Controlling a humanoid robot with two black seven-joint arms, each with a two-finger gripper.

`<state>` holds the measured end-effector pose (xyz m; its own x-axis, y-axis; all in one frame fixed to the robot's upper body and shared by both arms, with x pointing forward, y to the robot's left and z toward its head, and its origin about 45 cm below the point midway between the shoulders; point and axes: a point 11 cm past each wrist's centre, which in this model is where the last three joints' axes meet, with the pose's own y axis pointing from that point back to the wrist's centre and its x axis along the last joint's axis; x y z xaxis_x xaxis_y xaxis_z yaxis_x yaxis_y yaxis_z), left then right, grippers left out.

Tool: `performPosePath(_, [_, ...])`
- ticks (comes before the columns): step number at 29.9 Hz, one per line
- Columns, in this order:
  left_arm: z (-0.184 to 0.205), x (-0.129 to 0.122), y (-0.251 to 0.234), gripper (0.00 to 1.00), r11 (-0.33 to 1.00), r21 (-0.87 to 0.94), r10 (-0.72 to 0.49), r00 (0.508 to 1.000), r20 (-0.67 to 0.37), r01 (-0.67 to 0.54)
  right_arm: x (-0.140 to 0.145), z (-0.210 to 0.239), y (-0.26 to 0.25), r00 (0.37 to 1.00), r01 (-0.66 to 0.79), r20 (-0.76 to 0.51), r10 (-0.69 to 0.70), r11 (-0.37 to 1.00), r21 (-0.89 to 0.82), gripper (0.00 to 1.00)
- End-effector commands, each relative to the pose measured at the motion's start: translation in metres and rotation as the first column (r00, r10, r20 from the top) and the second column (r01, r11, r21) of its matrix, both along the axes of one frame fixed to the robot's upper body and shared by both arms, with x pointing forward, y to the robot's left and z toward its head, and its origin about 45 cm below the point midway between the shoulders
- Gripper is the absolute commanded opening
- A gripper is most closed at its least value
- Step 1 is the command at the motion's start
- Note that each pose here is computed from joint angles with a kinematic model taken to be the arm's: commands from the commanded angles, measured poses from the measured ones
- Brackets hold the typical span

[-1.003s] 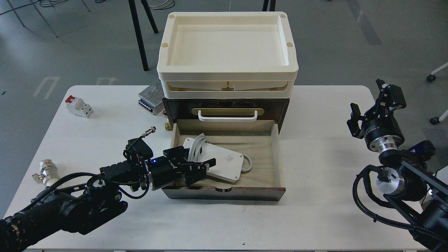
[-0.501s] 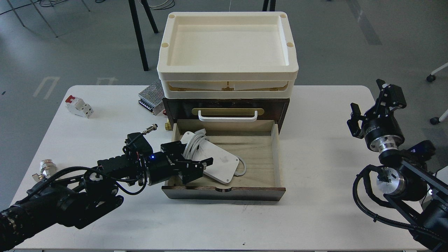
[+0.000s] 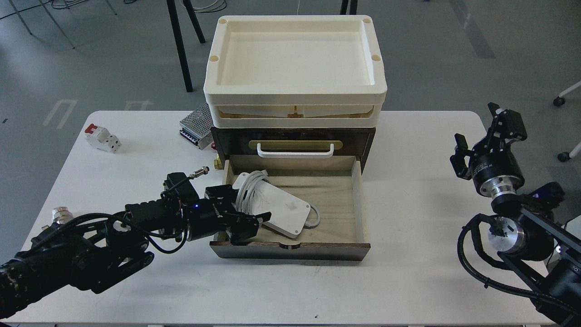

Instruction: Put charging cable into cabinet

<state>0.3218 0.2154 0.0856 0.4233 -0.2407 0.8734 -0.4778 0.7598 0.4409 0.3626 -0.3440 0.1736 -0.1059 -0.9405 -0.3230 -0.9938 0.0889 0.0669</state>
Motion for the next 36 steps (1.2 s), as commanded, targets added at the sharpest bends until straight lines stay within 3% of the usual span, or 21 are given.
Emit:
performPosePath(1, [0.003, 0.004, 0.001, 0.80, 1.000, 0.004, 0.001, 1.000, 0.011, -0.001, 0.000, 0.000, 0.000, 1.000, 0.000, 0.000, 0.000, 1.000, 0.000, 0.99])
performPosePath(15, [0.026, 0.021, 0.042, 0.85, 0.997, 0.035, 0.067, 0.996, 0.058, -0.069, 0.000, 0.000, 0.000, 1.000, 0.000, 0.000, 0.000, 1.000, 0.000, 0.99])
performPosePath(23, [0.053, 0.023, 0.062, 0.88, 0.988, -0.051, 0.148, 0.988, 0.047, -0.145, 0.000, 0.000, 0.000, 1.000, 0.000, 0.000, 0.000, 1.000, 0.000, 0.99])
performPosePath(27, [0.080, 0.029, 0.076, 0.89, 0.958, -0.163, 0.245, 0.969, 0.032, -0.236, 0.000, 0.000, 0.000, 1.000, 0.000, 0.000, 0.000, 1.000, 0.000, 0.99])
performPosePath(31, [0.095, 0.032, 0.105, 0.89, 0.877, -0.278, 0.394, 0.917, -0.053, -0.393, 0.000, 0.000, 0.002, 1.000, -0.007, 0.001, 0.007, 1.000, 0.001, 0.99])
performPosePath(36, [0.104, 0.035, 0.149, 0.89, 0.623, -0.436, 0.595, 0.755, -0.277, -0.650, 0.000, 0.000, 0.003, 1.000, -0.008, 0.000, 0.008, 1.000, 0.004, 0.99])
